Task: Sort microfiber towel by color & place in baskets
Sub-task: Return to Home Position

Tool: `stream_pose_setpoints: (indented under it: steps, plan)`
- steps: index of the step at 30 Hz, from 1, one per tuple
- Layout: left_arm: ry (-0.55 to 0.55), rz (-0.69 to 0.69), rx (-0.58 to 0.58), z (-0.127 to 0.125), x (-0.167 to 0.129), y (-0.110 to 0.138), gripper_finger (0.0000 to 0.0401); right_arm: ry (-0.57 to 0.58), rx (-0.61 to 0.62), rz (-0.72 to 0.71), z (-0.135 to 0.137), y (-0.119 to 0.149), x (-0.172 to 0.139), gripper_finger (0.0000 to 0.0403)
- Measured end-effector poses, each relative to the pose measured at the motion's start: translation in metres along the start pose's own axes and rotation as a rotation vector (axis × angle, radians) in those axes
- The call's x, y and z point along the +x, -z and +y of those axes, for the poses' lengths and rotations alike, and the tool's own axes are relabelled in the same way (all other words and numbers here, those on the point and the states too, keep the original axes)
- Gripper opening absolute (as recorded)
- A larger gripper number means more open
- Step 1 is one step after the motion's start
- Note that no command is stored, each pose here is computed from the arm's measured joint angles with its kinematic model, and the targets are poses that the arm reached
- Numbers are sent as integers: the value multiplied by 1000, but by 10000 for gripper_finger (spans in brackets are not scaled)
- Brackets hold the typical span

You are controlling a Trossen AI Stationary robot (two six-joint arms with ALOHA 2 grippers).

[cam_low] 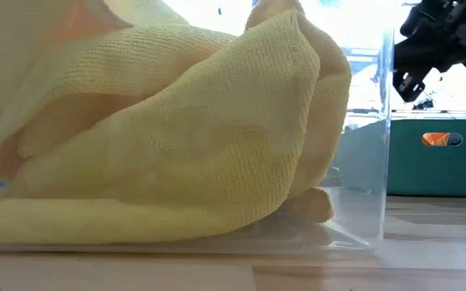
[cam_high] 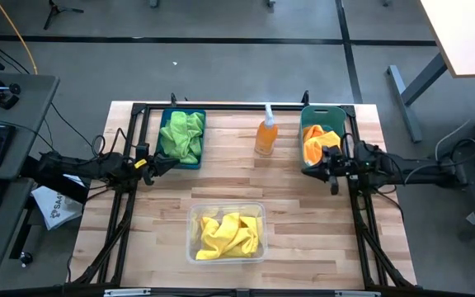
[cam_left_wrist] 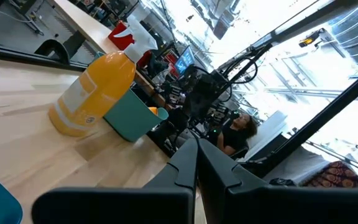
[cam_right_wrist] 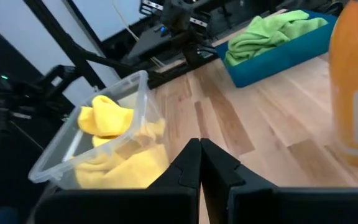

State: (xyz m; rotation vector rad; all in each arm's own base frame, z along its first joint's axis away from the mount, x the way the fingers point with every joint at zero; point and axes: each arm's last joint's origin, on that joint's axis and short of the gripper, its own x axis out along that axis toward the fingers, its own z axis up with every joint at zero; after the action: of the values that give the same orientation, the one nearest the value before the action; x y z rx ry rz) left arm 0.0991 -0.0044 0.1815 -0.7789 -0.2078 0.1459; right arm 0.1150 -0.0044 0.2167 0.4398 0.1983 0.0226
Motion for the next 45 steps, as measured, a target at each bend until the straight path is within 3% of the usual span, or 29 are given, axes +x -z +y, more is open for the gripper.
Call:
stream_pose_setpoints:
  steps: [7, 17, 24, 31, 38, 45]
  plan:
    - [0, 0, 0, 0, 0, 0, 0, -69, 4, -72, 1, 11, -13, 0]
    - [0, -1, 0, 0, 0, 0, 0, -94, -130, -151, 4, 9, -26, 0]
    - [1, -1, 0, 0, 0, 0, 0, -95, -152, -160, 4, 12, -33, 0]
    - [1, -1, -1, 0, 0, 0, 0, -175, -102, -351, -8, 33, -13, 0]
    - [2, 0, 0, 0, 0, 0, 0, -119, -137, -330, -10, 36, -12, 0]
    - [1, 0, 0, 0, 0, 0, 0, -70, -158, -219, -15, 46, -9, 0]
